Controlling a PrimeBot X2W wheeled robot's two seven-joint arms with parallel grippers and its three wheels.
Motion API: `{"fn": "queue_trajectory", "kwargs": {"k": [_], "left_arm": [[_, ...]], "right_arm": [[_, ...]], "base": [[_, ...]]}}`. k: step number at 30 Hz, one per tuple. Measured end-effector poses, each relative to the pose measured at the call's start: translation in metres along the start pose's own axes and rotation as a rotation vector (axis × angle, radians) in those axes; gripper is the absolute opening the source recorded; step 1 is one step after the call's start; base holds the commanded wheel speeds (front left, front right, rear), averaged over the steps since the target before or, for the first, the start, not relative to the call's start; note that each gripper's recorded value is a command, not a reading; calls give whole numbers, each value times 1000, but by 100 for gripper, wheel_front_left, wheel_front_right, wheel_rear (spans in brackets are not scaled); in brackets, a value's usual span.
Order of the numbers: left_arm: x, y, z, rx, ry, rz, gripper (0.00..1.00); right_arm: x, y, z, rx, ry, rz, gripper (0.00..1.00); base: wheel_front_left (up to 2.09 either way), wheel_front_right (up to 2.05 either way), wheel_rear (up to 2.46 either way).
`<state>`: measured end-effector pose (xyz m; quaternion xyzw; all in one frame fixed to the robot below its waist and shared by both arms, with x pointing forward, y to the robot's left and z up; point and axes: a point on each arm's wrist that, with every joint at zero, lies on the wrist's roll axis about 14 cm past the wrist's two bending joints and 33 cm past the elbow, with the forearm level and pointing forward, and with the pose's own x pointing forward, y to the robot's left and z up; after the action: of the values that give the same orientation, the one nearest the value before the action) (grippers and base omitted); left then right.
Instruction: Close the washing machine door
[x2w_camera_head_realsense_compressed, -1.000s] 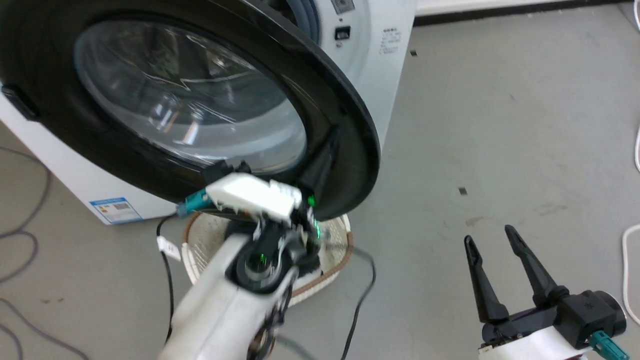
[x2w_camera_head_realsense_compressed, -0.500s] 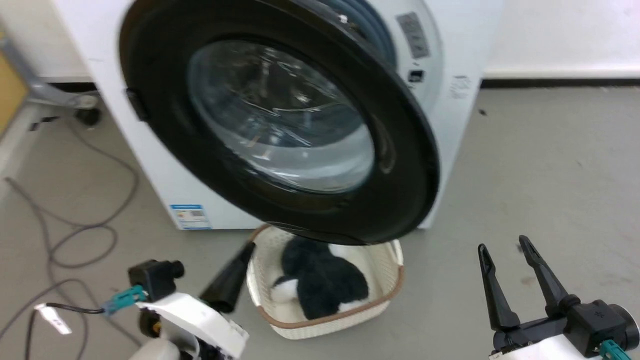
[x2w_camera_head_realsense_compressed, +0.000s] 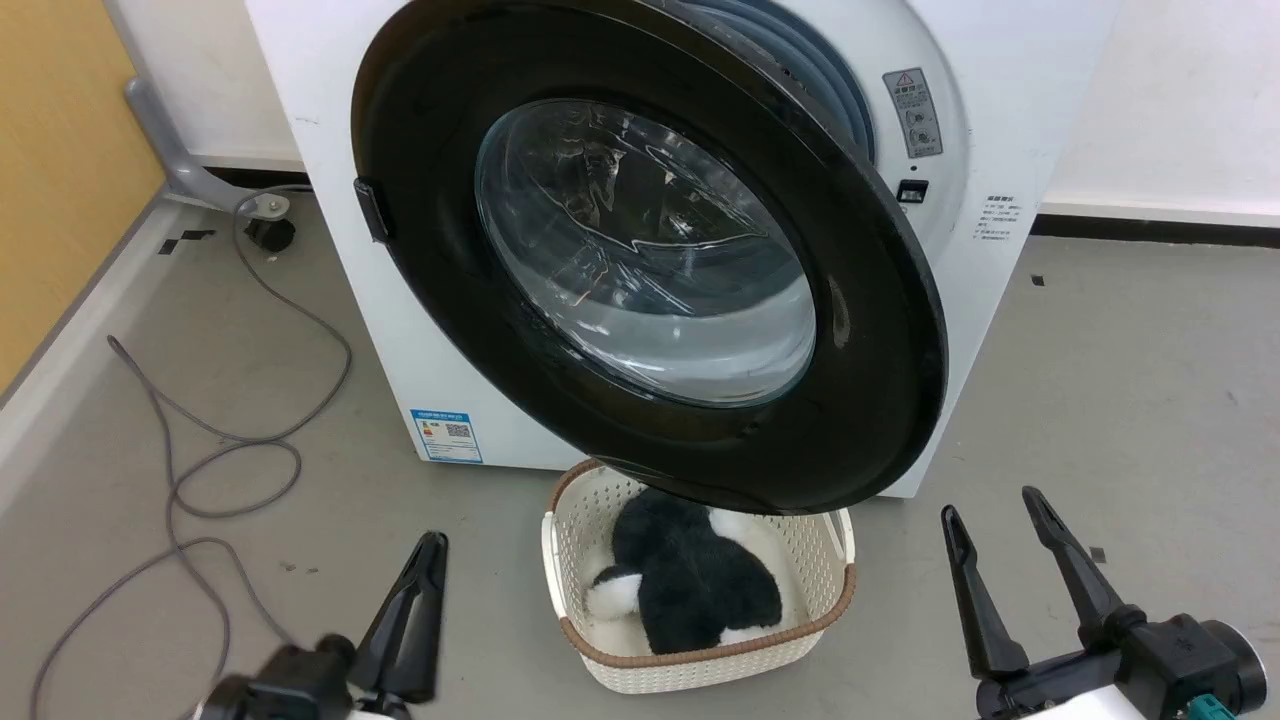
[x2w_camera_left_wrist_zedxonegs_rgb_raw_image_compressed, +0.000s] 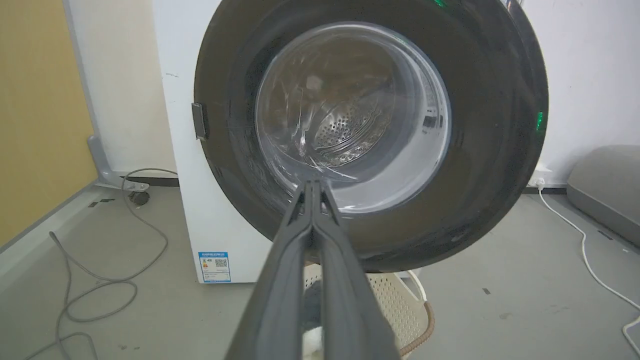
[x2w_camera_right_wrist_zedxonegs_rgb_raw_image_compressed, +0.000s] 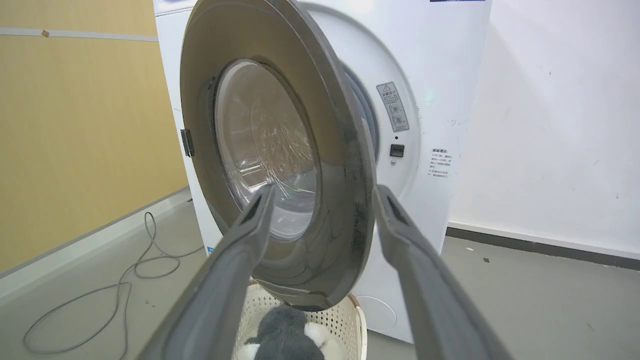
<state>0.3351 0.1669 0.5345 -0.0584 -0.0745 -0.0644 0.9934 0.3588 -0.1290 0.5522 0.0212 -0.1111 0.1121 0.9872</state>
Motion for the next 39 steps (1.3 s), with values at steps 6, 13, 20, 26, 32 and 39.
{"fn": "queue_trajectory", "kwargs": {"k": [6, 13, 20, 26, 32, 39], "left_arm": [[-9, -6, -9, 36, 20, 25, 100], [-12, 1, -7, 20, 7, 58, 100], [-11, 6, -8, 22, 11, 68, 100], [1, 10, -10, 31, 15, 73, 100], [13, 14, -23, 35, 52, 77, 100], [24, 18, -36, 35, 88, 82, 100]], "right_arm": [[-1, 3, -1, 2, 4, 9, 100], [1, 16, -5, 15, 15, 46, 91], [6, 35, -21, 19, 60, 139, 0], [31, 42, -36, -68, 86, 270, 0], [74, 34, -53, -144, 109, 363, 0], [129, 14, -67, -153, 142, 362, 0]], "base": [[0, 0, 0], [0, 0, 0], [0, 0, 0], [0, 0, 0], [0, 0, 0], [0, 0, 0]]}}
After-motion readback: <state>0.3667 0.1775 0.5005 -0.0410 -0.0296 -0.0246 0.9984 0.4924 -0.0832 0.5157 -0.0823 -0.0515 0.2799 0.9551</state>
